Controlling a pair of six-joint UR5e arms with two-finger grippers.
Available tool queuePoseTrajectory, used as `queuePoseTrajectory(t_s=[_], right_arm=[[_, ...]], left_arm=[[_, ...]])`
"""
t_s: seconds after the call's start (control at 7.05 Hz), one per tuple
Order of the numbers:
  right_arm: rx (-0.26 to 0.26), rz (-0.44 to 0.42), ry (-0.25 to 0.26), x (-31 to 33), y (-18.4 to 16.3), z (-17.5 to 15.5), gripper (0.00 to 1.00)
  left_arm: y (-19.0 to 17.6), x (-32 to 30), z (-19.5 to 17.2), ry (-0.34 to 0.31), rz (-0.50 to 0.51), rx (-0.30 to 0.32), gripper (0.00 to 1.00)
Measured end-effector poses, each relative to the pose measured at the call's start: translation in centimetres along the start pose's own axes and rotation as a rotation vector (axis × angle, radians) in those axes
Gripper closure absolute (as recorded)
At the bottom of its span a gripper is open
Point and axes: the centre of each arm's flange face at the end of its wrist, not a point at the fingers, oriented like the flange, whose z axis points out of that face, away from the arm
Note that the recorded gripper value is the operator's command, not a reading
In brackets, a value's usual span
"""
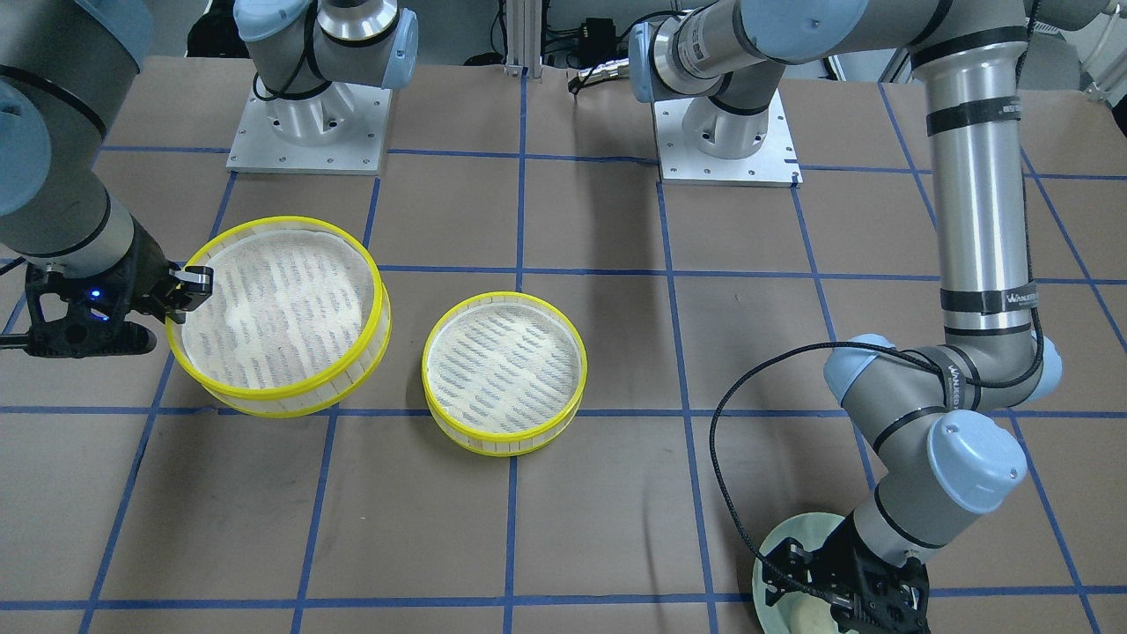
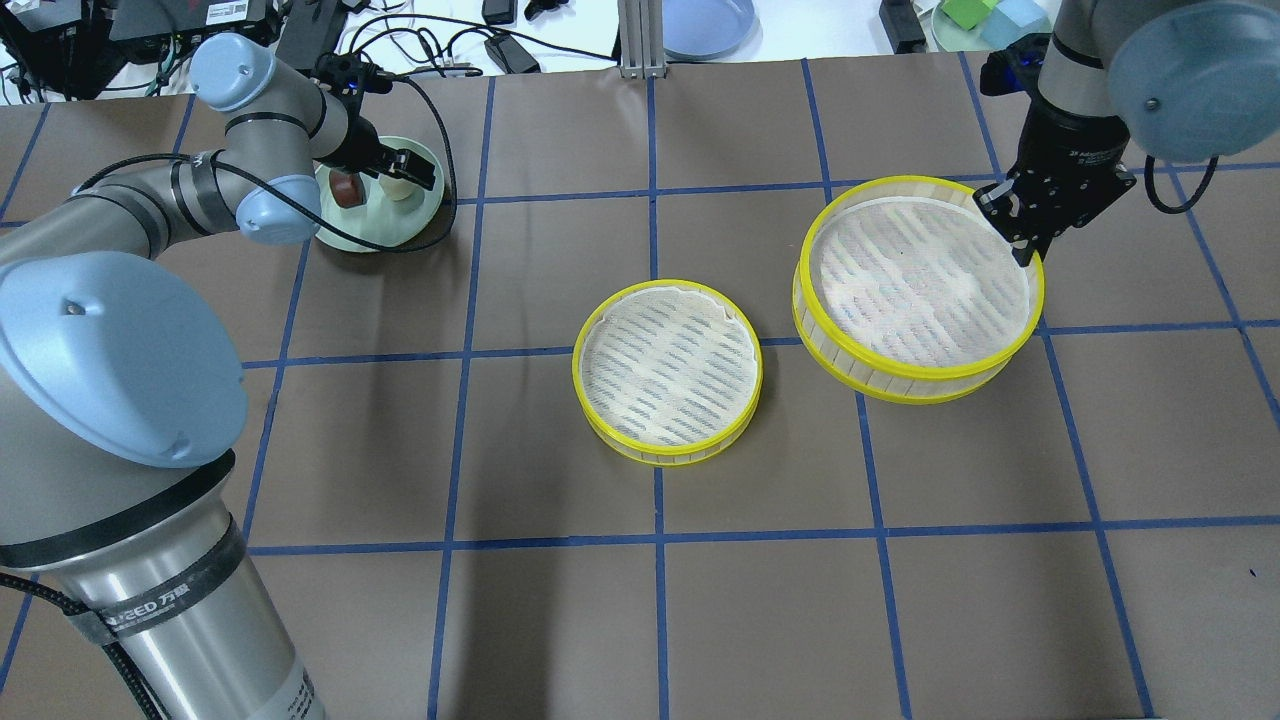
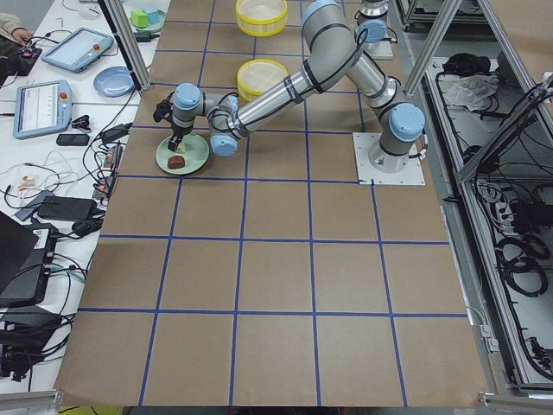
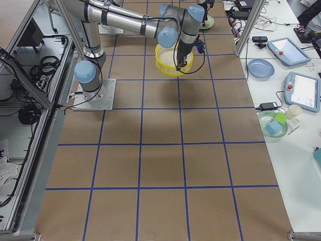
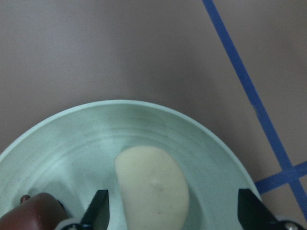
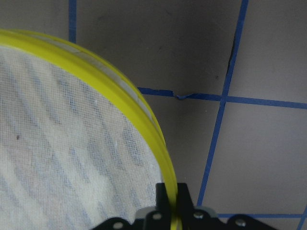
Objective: Place buns in different layers of steamer
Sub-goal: 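Carry the white bun with the left gripper over the open bottom tier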
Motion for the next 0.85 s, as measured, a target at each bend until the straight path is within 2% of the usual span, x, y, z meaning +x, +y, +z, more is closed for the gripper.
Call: queuePoseTrajectory(t_s=[0.14,0.57,0.85], right_arm=[[0.001,-0.001,-0.001,-0.1,0.1,-0.1,1.0],[0.001,-0.001,-0.002,-0.1,0.1,-0.1,1.0],[0.001,-0.002,-0.003,-0.1,0.1,-0.1,1.0]], left_arm=[[0.1,-0.1,0.1,-0.005,-0.003,-0.005,1.0],[0.0,0.2,-1.0,-0.01,-0.003,-0.003,1.0],[-0.5,0.6,-3.4,-0.017,-0.021,0.011,1.0]])
